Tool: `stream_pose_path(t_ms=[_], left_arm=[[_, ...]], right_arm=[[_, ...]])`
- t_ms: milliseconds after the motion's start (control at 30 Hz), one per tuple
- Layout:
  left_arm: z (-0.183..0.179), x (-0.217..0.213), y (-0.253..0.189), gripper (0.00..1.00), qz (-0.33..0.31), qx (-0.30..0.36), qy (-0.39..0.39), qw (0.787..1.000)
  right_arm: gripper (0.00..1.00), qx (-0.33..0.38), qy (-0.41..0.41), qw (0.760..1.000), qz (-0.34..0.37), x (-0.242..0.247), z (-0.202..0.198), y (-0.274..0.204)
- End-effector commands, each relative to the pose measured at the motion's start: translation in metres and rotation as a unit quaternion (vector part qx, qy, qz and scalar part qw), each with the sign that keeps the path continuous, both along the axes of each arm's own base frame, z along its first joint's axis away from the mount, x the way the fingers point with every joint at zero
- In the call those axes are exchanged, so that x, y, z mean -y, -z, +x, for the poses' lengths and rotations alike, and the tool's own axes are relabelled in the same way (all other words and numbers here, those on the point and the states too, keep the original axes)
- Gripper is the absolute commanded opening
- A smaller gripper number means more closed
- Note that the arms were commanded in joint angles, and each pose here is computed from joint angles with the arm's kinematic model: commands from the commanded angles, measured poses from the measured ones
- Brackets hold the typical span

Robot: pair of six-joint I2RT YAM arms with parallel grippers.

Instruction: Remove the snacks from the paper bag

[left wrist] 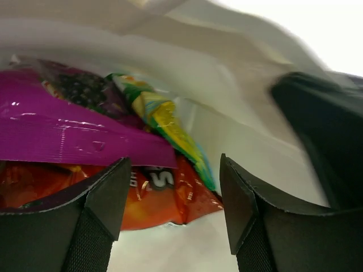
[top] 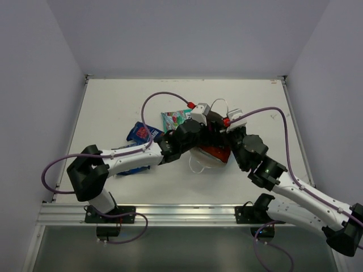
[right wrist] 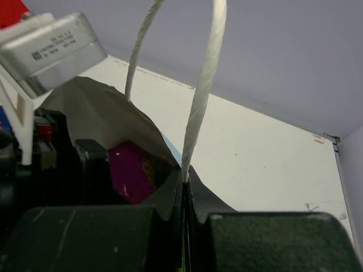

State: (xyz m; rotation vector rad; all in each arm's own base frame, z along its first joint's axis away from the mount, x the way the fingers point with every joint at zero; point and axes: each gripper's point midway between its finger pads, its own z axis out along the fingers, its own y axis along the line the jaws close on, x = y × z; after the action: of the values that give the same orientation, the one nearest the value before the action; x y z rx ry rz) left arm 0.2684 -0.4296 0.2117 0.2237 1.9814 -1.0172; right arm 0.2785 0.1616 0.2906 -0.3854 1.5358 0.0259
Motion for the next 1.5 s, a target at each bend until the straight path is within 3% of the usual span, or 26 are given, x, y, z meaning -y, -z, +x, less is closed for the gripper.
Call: stream_pose_path(t_ms=[0,167,433,567,1167,1467], left_arm=[[0.017,0.005,-0.012,0.68,-0.022,0.013,-0.041,0.999],[0.030,0.004,-0.002,0.68,-0.018,0.019,-0.071,0.997],[0.036,-0.002,-0.038,0.62,-0.080,0.067,-0.090,0.991],[0.039,0.004,-0.040,0.60,-0.081,0.072,-0.088,0.990],[0.033,0.031,0.032,0.57,-0.013,-0.011,-0.051,0.999],[0.027,0.042,0.049,0.37,0.004,-0.034,-0.036,0.999]], right_arm=[[0.00,0.024,-0.030,0.997,0.068,-0.009,-0.008,-0.042],[0.00,0.020,-0.040,0.997,0.066,-0.011,-0.010,-0.041],[0.00,0.012,-0.055,0.996,0.075,-0.013,-0.015,-0.041],[0.00,0.010,-0.058,0.995,0.079,-0.013,-0.017,-0.041],[0.00,0.013,-0.058,0.995,0.078,-0.014,-0.016,-0.044],[0.00,0.014,-0.052,0.995,0.078,-0.012,-0.015,-0.041]])
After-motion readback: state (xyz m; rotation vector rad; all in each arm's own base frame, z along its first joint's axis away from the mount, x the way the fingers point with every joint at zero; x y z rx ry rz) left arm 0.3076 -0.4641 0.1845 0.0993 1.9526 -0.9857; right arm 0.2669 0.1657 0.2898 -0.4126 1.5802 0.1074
